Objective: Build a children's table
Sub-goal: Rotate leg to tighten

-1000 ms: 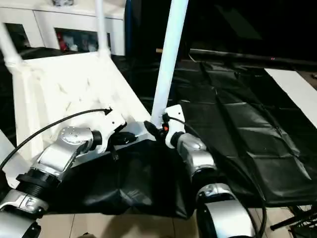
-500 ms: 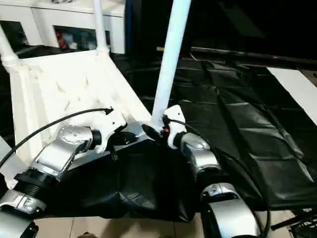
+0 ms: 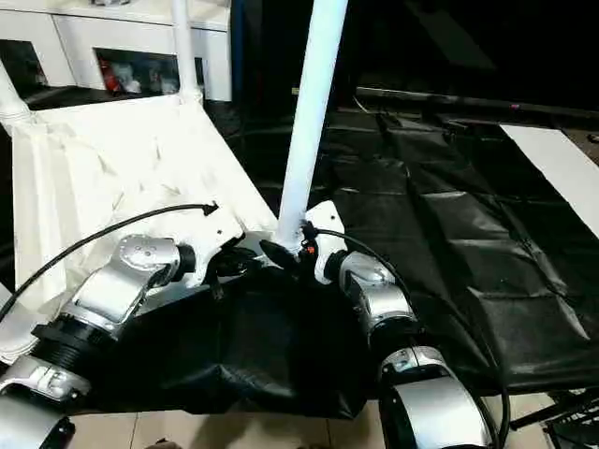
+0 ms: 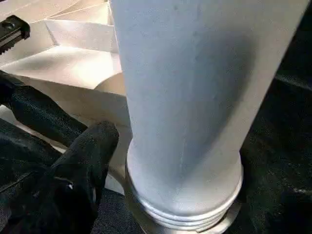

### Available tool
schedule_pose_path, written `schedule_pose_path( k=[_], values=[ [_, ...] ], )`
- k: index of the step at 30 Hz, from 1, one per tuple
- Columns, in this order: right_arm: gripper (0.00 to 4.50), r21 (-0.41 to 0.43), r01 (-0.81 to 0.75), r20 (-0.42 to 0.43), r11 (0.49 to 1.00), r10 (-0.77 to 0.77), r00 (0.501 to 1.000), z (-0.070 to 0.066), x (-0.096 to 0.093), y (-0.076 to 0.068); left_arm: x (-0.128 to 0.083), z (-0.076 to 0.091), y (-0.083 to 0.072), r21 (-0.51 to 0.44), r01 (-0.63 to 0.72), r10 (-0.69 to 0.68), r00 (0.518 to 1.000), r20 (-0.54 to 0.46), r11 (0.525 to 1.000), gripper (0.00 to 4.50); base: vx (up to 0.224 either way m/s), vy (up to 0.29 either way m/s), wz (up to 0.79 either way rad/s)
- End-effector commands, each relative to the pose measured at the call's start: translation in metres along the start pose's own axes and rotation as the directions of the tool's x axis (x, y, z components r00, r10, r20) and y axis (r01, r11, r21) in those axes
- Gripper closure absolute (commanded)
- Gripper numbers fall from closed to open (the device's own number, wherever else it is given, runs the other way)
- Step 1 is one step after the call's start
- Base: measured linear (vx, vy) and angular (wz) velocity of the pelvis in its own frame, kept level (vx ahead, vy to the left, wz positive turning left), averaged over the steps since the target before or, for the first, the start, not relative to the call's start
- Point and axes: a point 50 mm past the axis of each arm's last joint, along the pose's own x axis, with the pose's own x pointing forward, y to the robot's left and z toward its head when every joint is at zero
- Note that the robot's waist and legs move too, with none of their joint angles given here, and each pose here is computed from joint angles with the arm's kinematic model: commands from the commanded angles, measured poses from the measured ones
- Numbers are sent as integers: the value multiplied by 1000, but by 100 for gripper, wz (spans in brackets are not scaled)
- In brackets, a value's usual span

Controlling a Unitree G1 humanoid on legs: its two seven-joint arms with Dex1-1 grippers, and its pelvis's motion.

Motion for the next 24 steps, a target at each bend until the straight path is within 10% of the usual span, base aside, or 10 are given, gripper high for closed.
schedule_pose_path(
  k=[1, 24],
  values=[
    [68, -15, -18, -15, 1000, 18, 1000, -2, -2, 0, -3, -7, 3, 0, -16, 16, 998, -57, 1000, 376, 0, 0, 0],
    [42, 24, -126, -3, 992, 126, 992, -2, -4, 4, -12, -12, -3, 2, 90, -90, 995, -44, 996, 450, 0, 0, 0]
  ],
)
